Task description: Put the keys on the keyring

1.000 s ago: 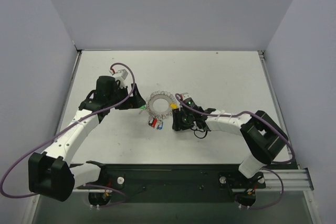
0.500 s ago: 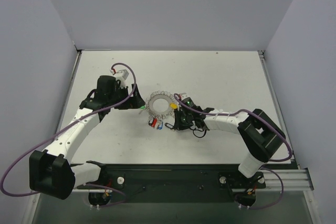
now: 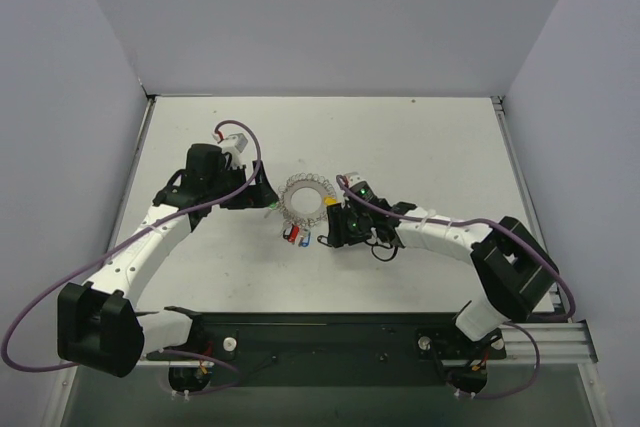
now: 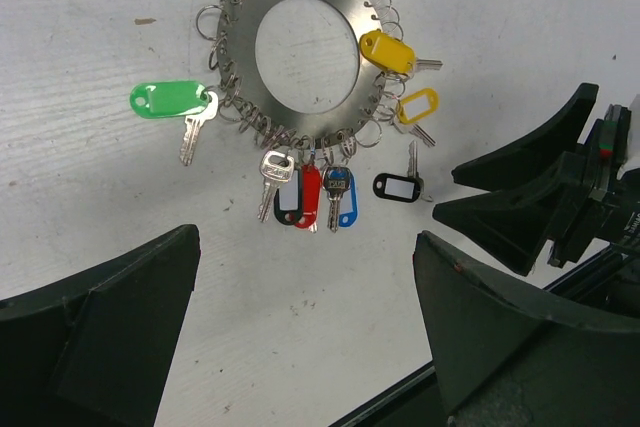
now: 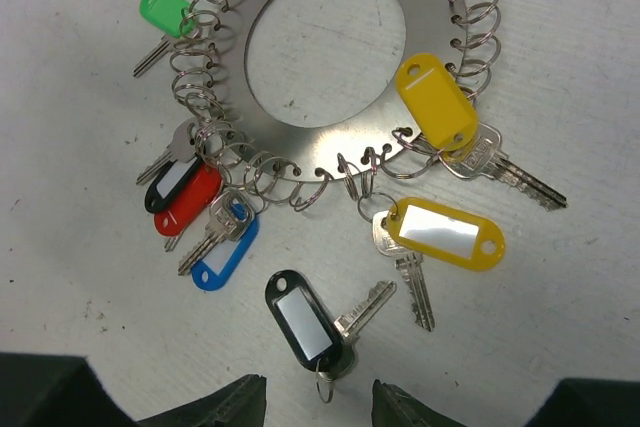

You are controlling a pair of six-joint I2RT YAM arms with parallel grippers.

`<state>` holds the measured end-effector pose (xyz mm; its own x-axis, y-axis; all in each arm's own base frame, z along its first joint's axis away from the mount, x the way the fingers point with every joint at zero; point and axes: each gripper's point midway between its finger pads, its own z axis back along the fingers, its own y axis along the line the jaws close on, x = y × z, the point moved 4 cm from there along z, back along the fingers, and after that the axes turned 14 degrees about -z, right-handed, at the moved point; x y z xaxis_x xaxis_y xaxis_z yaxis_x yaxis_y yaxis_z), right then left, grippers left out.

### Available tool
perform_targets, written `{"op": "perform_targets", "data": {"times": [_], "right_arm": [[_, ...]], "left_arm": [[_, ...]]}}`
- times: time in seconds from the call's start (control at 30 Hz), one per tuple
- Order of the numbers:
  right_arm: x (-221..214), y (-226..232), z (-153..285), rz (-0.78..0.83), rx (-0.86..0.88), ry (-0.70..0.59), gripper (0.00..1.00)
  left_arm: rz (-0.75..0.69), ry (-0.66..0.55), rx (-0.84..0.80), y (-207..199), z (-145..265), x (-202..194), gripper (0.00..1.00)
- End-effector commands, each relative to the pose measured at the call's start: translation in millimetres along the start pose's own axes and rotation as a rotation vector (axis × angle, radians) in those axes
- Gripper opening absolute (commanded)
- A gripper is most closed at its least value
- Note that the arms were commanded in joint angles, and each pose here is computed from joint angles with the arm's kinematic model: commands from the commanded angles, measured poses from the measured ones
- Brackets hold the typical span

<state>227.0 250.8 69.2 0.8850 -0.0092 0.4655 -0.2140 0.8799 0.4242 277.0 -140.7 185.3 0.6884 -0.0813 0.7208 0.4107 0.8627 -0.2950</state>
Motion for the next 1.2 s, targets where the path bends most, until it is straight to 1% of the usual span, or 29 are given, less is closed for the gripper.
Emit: {"op": "perform_targets", "data": {"times": [0.0,0.3,0.4,0.47,0.5,0.53,0.57,0.6,0.63,0.7,0.77,0.9,0.97,1.1,1.17], "right_arm": [[2.6,-1.7,-6.2,0.009,-0.050,0.001,0.46],[-3.7,-3.7,-17.5,0.021,-0.062,0.026,0.41],[3.0,0.2,-10.4,0.024,-0.060,-0.015,0.41],[12.0,3.7,-2.7,0.027,-0.056,-0.054,0.43],[21.9,10.2,6.1,0.029,-0.042,-0.095,0.44],[28.8,9.9,10.9,0.035,-0.057,-0.124,0.50],[34.6,12.4,15.4,0.038,-0.058,-0.148,0.53],[45.8,17.9,22.5,0.036,-0.049,-0.183,0.58],[51.2,19.5,25.0,0.041,-0.048,-0.198,0.60],[65.9,24.1,27.0,0.035,-0.043,-0.220,0.61],[73.6,27.5,24.6,0.031,-0.036,-0.220,0.61],[81.6,32.0,6.4,0.028,-0.035,-0.194,0.57],[89.7,37.2,0.2,0.027,-0.032,-0.198,0.55],[94.4,29.6,-24.1,0.016,-0.087,-0.163,0.48],[99.2,27.3,-27.7,0.004,-0.093,-0.166,0.46]], "left_arm": [[-0.039,-0.045,-0.039,-7.1,2.7,12.7,0.97],[-0.045,-0.027,-0.040,-6.6,3.4,7.2,0.98],[-0.043,-0.026,-0.041,-6.9,3.7,7.2,0.98],[-0.046,-0.026,-0.040,-6.6,4.2,6.1,0.97],[-0.048,-0.026,-0.041,-6.8,4.4,5.7,0.97],[-0.047,-0.028,-0.037,-6.3,4.4,5.7,0.97],[-0.047,-0.026,-0.035,-6.1,3.9,4.8,0.98],[-0.043,-0.023,-0.034,-6.0,3.4,4.7,0.98],[-0.035,-0.019,-0.031,-5.4,2.1,4.4,0.97],[-0.026,0.003,-0.018,-4.9,-2.6,3.5,0.98],[-0.016,0.040,-0.007,-3.6,-8.3,-0.2,0.97],[-0.012,0.076,-0.002,-4.6,-15.4,-1.2,0.94],[-0.010,0.078,-0.002,-4.4,-16.4,-1.0,0.93],[-0.019,0.050,-0.024,-8.2,-13.5,2.4,0.93],[-0.027,0.046,-0.038,-10.1,-12.7,3.2,0.93]]}}
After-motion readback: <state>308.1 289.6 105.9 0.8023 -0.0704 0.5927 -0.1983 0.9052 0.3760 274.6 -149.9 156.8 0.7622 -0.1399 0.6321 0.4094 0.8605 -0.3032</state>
